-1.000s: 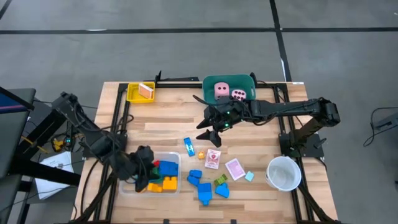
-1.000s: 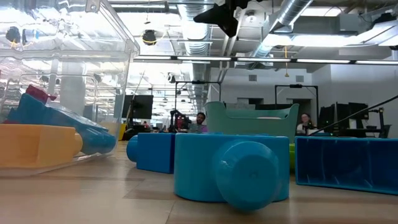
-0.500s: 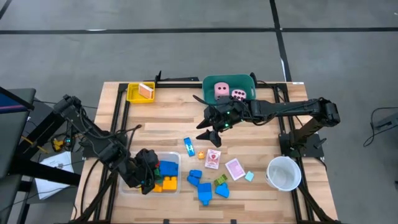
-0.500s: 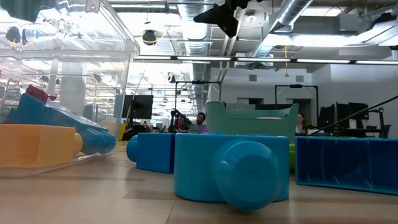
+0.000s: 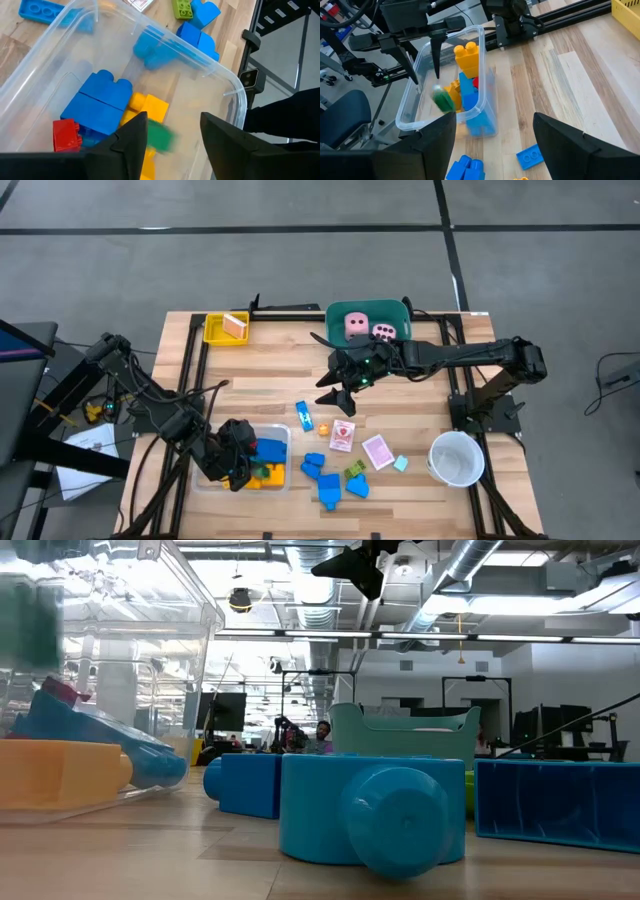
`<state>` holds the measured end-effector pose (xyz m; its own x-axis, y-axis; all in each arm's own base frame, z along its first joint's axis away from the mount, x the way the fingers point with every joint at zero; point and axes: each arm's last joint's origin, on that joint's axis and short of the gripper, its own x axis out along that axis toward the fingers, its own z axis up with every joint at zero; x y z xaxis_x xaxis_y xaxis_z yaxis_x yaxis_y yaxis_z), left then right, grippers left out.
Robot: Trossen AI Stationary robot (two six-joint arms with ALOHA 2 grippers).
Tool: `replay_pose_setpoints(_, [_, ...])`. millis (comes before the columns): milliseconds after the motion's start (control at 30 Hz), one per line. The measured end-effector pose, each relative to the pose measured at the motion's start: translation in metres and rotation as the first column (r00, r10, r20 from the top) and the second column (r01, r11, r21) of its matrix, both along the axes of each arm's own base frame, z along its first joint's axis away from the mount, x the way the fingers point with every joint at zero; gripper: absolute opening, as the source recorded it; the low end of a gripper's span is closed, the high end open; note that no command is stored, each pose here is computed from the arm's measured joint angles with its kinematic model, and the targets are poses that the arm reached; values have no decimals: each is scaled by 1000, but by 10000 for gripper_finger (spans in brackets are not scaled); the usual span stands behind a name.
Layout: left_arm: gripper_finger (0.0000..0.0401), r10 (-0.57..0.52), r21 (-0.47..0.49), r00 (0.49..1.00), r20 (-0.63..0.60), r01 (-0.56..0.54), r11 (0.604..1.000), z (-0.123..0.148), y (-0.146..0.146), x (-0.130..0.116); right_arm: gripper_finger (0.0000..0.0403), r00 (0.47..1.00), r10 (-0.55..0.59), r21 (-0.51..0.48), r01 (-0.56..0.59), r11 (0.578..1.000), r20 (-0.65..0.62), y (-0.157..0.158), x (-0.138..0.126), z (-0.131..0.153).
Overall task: Pick & Place Toys
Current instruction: Put the green game piece into the transparent bin, then put the blue game piece into the transparent bin
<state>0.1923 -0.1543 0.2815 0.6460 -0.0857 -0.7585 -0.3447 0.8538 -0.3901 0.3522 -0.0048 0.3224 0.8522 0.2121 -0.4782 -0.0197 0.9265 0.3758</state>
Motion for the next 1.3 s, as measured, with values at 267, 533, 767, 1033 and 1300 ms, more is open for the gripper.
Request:
replay_pose_setpoints(267, [181,47,-42,998,30,-45,998,3,0,1,256,1000,-1,0,1,1000,-22,2,-1,-2])
replay_pose_setpoints(533, [182,116,15,949,293,-125,992,28,8,1,256,994,15,33,-11,999,-112,16,-5,-21])
replay_pose_setpoints(767, [182,127,133,868,481,-215,968,50,16,-3,256,984,37,-19,-41,999,-175,43,-8,-43])
replay_pose_setpoints(1033, [182,95,217,822,562,-257,942,61,21,3,256,956,108,-13,-116,993,-271,78,10,-91])
replay_pose_setpoints(1300, [182,95,242,820,565,-274,931,62,26,7,247,953,73,-110,-110,988,-293,110,28,-138])
